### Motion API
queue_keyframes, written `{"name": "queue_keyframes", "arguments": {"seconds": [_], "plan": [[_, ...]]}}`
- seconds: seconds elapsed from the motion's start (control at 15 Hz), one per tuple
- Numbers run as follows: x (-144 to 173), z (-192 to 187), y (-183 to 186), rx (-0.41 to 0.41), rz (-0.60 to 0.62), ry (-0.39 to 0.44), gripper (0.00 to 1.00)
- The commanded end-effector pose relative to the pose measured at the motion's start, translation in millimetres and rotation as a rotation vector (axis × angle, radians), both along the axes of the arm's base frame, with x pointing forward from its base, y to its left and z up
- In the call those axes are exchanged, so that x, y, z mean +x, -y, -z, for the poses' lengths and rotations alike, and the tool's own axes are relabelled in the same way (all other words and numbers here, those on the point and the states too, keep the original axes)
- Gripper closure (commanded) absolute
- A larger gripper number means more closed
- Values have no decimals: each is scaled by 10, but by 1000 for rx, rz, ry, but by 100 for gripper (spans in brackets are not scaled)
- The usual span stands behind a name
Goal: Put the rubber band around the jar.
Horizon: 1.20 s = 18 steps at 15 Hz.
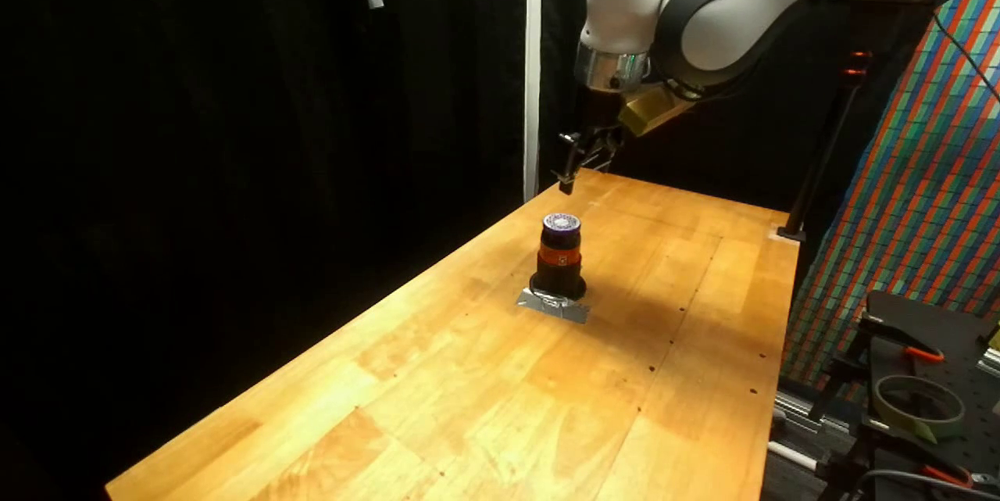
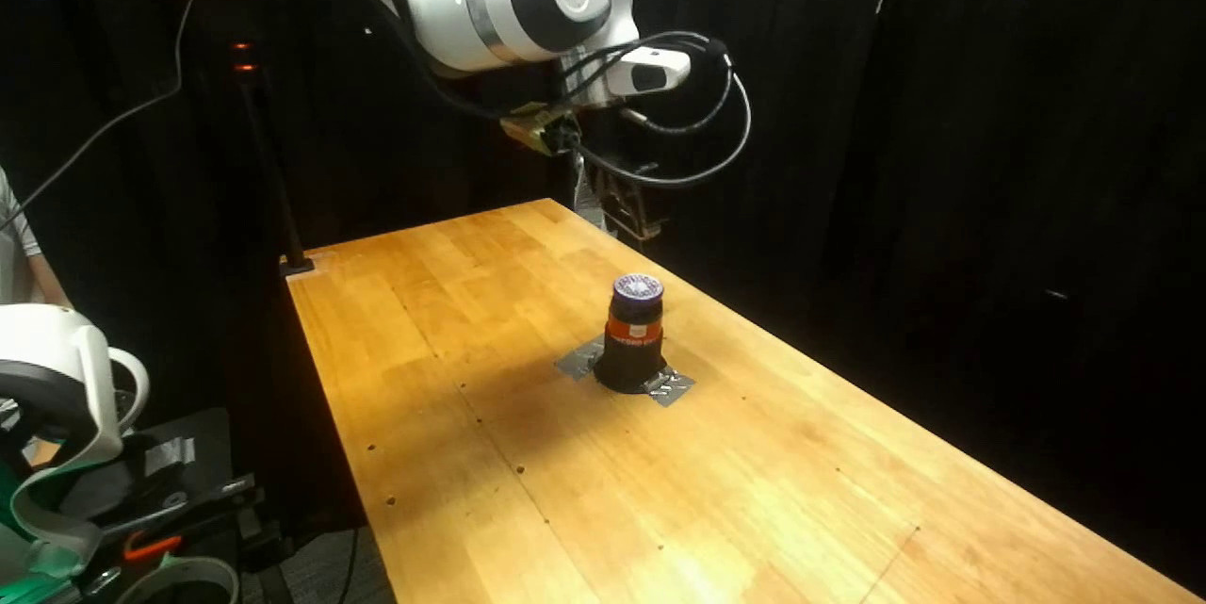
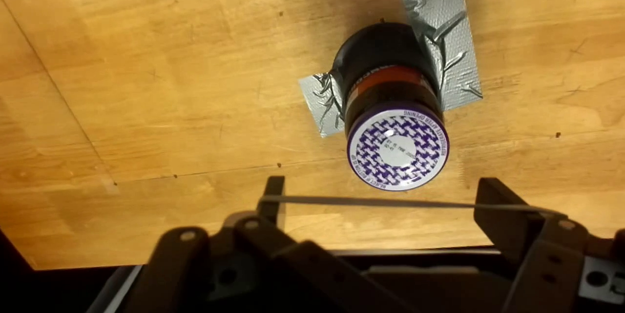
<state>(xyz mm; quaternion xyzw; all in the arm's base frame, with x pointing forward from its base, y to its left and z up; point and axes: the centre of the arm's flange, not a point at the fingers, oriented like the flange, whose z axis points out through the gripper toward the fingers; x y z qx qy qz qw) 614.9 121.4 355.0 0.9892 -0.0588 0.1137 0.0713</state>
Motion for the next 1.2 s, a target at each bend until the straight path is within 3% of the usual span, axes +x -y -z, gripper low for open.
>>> {"name": "queue_keyframes", "arguments": {"seconds": [0.0, 0.47, 1.13], "plan": [[349, 252, -85, 17, -1, 38, 0], [527, 656, -181, 79, -4, 57, 0], [610, 976, 18, 83, 35, 33, 0]]}}
